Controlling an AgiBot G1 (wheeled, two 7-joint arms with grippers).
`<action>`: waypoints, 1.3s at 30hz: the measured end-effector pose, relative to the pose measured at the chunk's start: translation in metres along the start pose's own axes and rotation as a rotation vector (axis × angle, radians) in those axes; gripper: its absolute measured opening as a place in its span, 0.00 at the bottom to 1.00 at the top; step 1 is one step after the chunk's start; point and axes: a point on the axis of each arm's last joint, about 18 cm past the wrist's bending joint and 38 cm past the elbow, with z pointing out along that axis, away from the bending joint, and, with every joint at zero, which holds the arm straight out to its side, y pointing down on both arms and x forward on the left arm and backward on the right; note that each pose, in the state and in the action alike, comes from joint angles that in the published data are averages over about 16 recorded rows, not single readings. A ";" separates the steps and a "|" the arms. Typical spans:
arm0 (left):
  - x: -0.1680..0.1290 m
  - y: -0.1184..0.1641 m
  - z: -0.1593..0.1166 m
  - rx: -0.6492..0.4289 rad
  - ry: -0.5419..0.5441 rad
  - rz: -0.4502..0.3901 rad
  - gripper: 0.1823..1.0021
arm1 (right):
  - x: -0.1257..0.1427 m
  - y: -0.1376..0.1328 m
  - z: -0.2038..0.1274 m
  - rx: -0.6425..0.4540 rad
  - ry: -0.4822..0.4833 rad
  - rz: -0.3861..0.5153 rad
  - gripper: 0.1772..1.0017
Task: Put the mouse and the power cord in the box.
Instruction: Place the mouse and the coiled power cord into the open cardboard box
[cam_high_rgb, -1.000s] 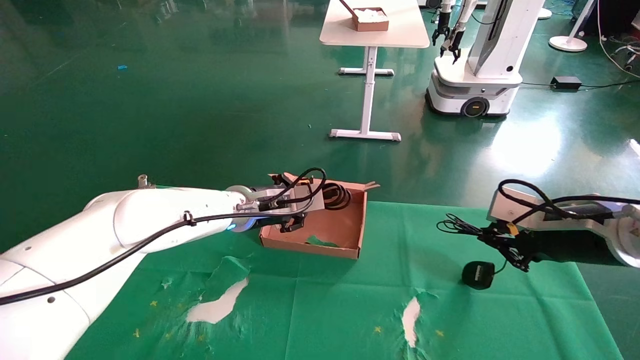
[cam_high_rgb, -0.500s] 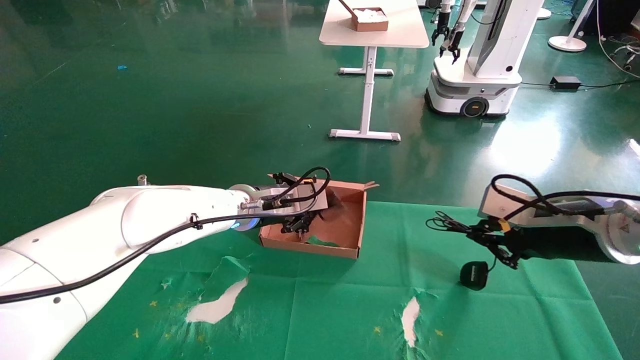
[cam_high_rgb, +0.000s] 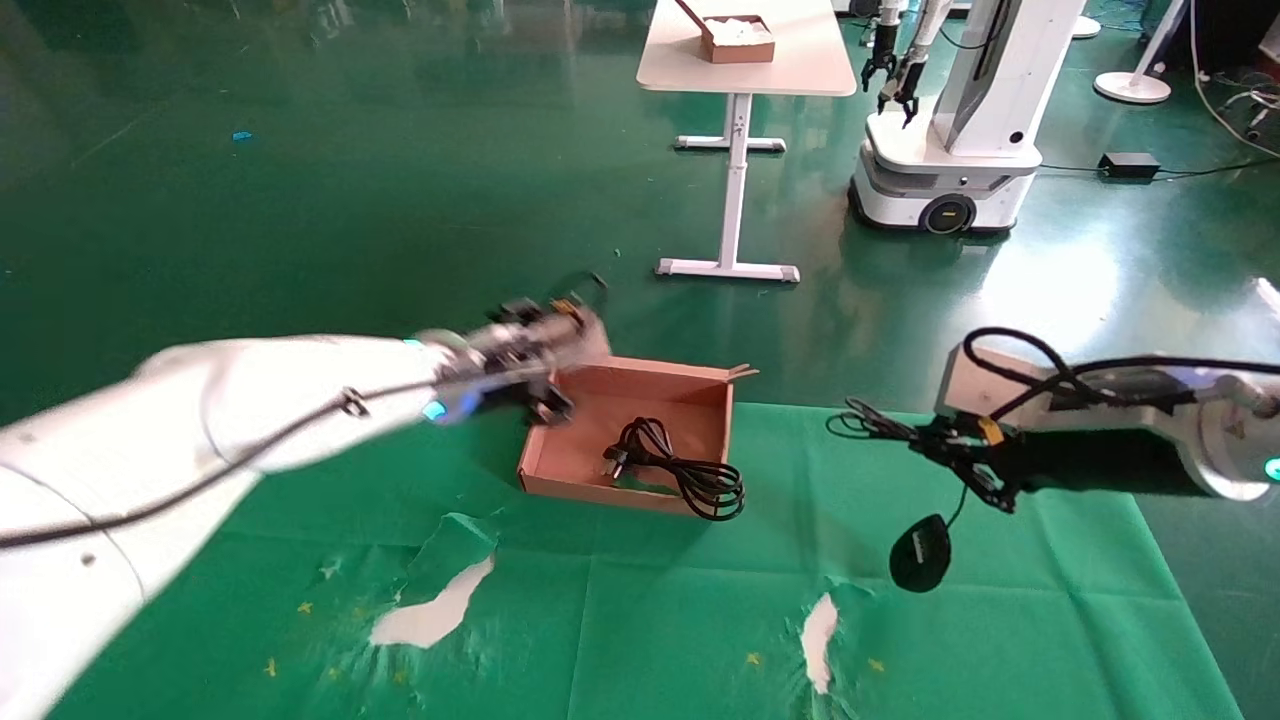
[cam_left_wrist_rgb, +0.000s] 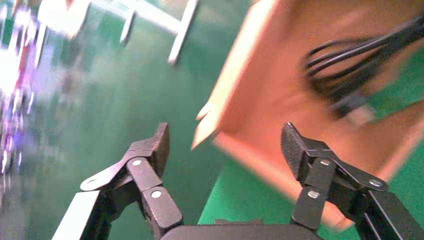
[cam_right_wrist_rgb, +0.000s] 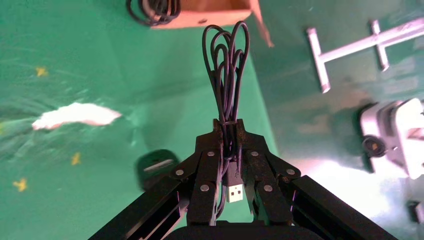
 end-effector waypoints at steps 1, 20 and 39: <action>-0.007 0.008 -0.002 -0.018 -0.014 -0.019 0.67 | 0.001 -0.005 0.000 0.010 0.003 -0.009 0.05; -0.062 0.103 -0.037 -0.228 -0.109 -0.155 0.97 | 0.016 -0.137 0.072 0.201 0.031 -0.274 0.05; -0.062 0.104 -0.037 -0.227 -0.109 -0.155 1.00 | -0.025 -0.169 0.165 0.183 -0.022 -0.389 0.05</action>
